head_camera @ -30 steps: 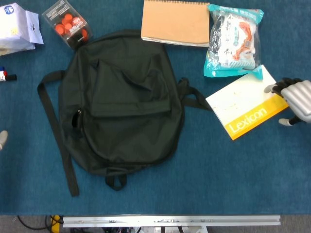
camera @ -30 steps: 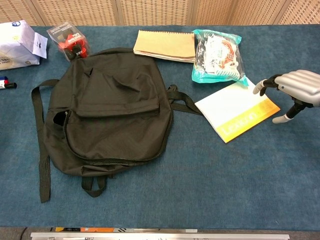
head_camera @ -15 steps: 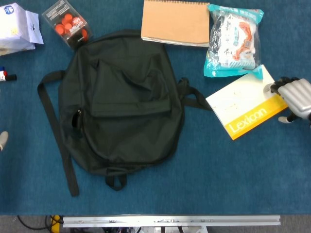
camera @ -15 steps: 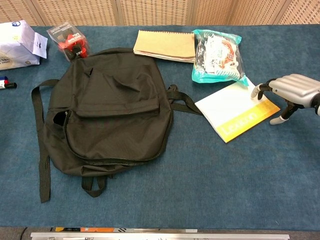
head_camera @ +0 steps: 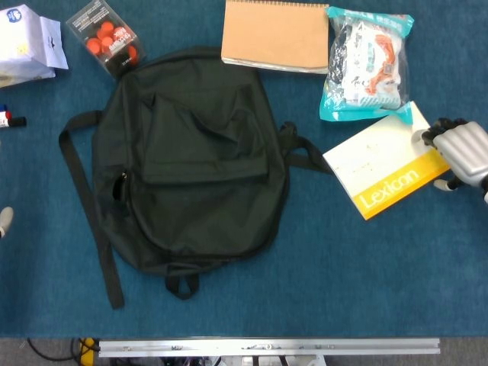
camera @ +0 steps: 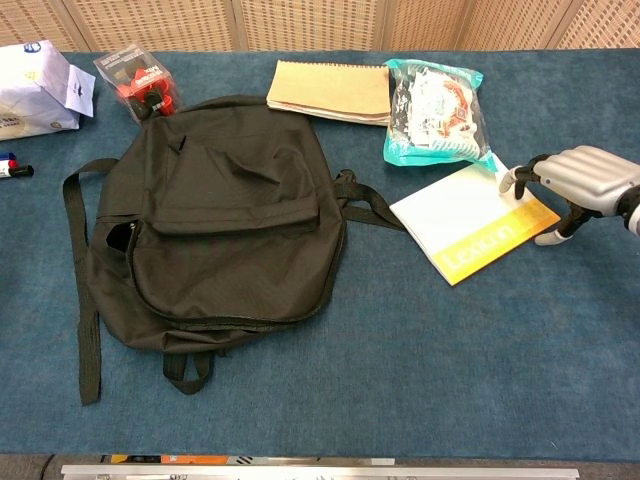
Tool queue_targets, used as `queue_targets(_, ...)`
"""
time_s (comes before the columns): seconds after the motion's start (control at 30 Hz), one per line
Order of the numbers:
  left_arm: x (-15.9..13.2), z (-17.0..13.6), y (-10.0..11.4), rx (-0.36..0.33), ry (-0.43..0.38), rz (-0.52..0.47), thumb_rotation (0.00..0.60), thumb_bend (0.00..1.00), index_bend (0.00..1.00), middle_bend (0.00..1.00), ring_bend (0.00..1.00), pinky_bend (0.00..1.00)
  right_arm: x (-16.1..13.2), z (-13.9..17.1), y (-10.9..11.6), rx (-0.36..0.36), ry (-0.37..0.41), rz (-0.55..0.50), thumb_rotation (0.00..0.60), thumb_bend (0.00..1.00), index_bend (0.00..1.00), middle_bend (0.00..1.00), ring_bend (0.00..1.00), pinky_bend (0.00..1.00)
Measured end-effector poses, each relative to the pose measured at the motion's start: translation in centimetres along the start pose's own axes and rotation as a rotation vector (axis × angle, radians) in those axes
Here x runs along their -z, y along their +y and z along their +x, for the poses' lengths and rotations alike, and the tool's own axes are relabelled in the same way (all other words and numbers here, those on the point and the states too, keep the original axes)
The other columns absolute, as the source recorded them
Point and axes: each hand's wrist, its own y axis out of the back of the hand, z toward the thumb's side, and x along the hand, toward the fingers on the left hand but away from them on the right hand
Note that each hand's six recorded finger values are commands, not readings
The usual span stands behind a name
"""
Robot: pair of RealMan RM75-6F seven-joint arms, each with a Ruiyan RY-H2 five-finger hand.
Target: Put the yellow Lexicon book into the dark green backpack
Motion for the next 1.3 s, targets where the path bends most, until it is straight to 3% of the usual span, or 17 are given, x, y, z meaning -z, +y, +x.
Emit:
queue_targets(0.47, -0.1, -0.1, -0.1, 0.015, -0.006, -0.022, 0.592, 0.25, 0.09, 0.07, 0.06, 0.05, -0.4, 0.0, -0.2, 0.08, 0.008, 0.053, 0.6, 0.1, 0.28, 0.4, 0.25, 0.35)
queue_targets(1.0, -0.2, -0.2, -0.2, 0.041, -0.012, -0.05, 0.585, 0.25, 0.09, 0.07, 0.06, 0.05, 0.3, -0.1, -1.1, 0.078, -0.006, 0.073, 0.6, 0.1, 0.28, 0.4, 0.25, 0.35)
queue_targets(1.17, -0.1, -0.1, -0.2, 0.042, -0.011, -0.052, 0.584, 0.25, 0.09, 0.07, 0.06, 0.05, 0.2, -0.3, -1.1, 0.076, -0.005, 0.06, 0.6, 0.21, 0.28, 0.41, 0.27, 0.35)
queue_targets(1.3, -0.1, -0.1, -0.3, 0.045, -0.011, -0.055, 0.587, 0.25, 0.09, 0.07, 0.06, 0.05, 0.2, -0.5, -1.1, 0.078, -0.005, 0.058, 0.6, 0.22, 0.28, 0.42, 0.28, 0.36)
